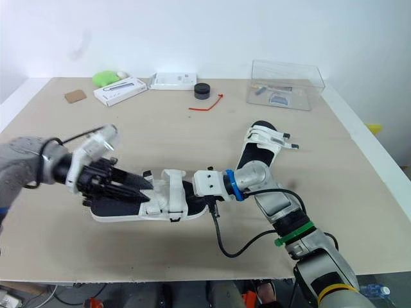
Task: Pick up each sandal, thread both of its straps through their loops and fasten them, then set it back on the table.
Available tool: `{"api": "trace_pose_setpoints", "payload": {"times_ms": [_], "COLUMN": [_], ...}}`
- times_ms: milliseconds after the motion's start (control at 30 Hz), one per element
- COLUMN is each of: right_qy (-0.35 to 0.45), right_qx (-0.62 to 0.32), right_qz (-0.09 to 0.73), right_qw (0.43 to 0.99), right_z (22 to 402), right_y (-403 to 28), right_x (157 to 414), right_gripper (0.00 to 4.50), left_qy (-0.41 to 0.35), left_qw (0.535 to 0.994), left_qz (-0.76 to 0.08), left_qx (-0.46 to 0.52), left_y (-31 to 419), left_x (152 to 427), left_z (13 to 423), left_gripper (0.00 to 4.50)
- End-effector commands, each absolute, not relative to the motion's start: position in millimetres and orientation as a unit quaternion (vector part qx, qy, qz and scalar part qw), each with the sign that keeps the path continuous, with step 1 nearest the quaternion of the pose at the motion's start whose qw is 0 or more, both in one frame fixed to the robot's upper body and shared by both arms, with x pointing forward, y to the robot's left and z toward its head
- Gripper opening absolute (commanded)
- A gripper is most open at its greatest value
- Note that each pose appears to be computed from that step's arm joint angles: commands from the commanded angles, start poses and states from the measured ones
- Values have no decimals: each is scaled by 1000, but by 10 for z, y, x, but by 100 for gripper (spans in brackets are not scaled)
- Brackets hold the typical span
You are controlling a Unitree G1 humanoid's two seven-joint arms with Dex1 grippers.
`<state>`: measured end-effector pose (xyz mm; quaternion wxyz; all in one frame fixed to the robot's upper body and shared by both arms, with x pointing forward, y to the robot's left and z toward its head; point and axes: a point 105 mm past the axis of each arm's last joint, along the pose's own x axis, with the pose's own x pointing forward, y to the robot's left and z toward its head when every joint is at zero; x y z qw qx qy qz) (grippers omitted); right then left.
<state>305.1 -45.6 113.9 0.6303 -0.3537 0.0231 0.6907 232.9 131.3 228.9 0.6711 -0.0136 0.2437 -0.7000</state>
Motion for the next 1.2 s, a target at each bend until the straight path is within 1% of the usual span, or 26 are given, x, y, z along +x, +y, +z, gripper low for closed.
{"api": "trace_pose_setpoints", "payload": {"times_ms": [33, 100, 167, 233, 333, 500, 600, 700, 900, 1200], "right_qy": [75, 75, 74, 73, 73, 73, 72, 73, 75, 77], "right_qx": [-369, -369, -368, -367, -366, -366, -364, -362, -361, -363], "right_qz": [679, 680, 681, 682, 684, 684, 684, 686, 685, 685], "right_qw": [630, 629, 629, 628, 627, 627, 627, 627, 628, 628], "right_z": [942, 942, 943, 941, 942, 950, 953, 943, 940, 946], "right_y": [-604, -596, -585, -573, -564, -559, -549, -544, -549, -563], "right_x": [3100, 3098, 3095, 3091, 3090, 3102, 3096, 3079, 3078, 3086], "right_gripper": [0, 0, 0, 0, 0, 0, 0, 0, 0, 0], "left_qy": [301, 331, 324, 308, 276, 239, 225, 204, 175, 118], "left_qw": [605, 601, 620, 649, 698, 743, 752, 775, 796, 829], "left_qz": [-732, -721, -709, -691, -657, -624, -618, -599, -579, -546], "left_qx": [-86, -97, -90, -80, -74, -40, -29, -8, 22, 25], "left_y": [1397, 1382, 1311, 1243, 1162, 1048, 994, 994, 1021, 1020], "left_x": [1859, 1711, 1682, 1724, 1880, 2026, 2040, 2142, 2230, 2382], "left_z": [2262, 2035, 1842, 1684, 1546, 1354, 1272, 1224, 1163, 1239], "left_gripper": [195, 195, 195, 195, 195, 195, 195, 195, 195, 195]}}
